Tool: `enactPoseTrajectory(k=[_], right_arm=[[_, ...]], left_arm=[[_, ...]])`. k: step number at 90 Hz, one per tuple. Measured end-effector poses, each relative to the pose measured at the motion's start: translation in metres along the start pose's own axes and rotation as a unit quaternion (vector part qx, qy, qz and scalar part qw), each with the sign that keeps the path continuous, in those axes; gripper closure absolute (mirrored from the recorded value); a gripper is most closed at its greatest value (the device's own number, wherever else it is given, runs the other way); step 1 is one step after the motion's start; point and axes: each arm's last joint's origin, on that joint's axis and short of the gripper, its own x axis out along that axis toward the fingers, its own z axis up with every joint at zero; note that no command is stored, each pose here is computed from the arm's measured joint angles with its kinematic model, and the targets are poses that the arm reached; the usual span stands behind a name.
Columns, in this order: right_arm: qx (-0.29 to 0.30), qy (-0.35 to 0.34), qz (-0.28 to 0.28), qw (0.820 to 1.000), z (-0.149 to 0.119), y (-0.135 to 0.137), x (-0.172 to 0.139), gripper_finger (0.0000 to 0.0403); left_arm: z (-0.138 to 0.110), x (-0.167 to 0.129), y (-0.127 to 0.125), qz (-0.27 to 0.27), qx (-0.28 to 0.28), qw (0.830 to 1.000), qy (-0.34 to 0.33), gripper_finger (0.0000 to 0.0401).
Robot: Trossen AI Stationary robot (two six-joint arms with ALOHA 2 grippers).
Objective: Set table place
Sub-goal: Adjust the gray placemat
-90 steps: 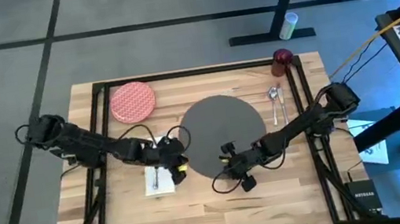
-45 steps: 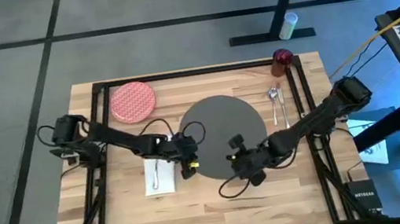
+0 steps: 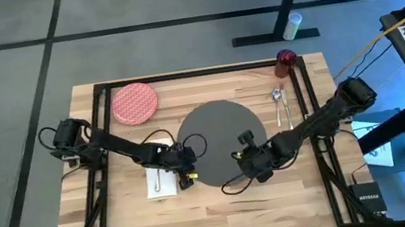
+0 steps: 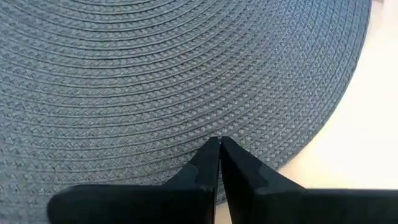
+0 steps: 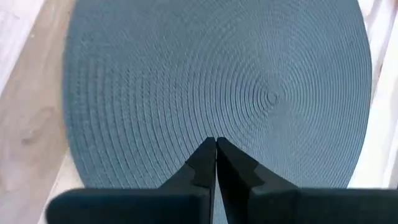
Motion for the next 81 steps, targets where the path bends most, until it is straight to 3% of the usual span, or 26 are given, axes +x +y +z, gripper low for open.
enactPoseTrajectory(k=[16,25,34,45,81], right_arm=[[0.002,0.000,-0.007,1.000,0.000,0.000,0.000,0.0403],[0.004,0.000,-0.011,1.000,0.000,-0.001,-0.001,0.0403],[0.006,-0.004,-0.024,1.000,-0.001,-0.004,-0.006,0.0403],[0.015,-0.008,-0.041,0.999,-0.004,-0.010,-0.014,0.0403],[0.053,0.051,-0.089,0.993,-0.031,-0.023,-0.042,0.0403]], left_arm=[[0.000,-0.010,-0.008,-0.019,0.010,1.000,-0.011,0.0401],[0.015,-0.021,-0.005,-0.014,0.017,0.999,-0.047,0.0401],[0.031,-0.027,0.002,-0.005,0.024,0.996,-0.083,0.0401],[0.034,-0.020,0.016,0.012,0.018,0.997,-0.078,0.0401],[0.008,0.000,0.013,0.015,-0.002,0.999,-0.043,0.0401]])
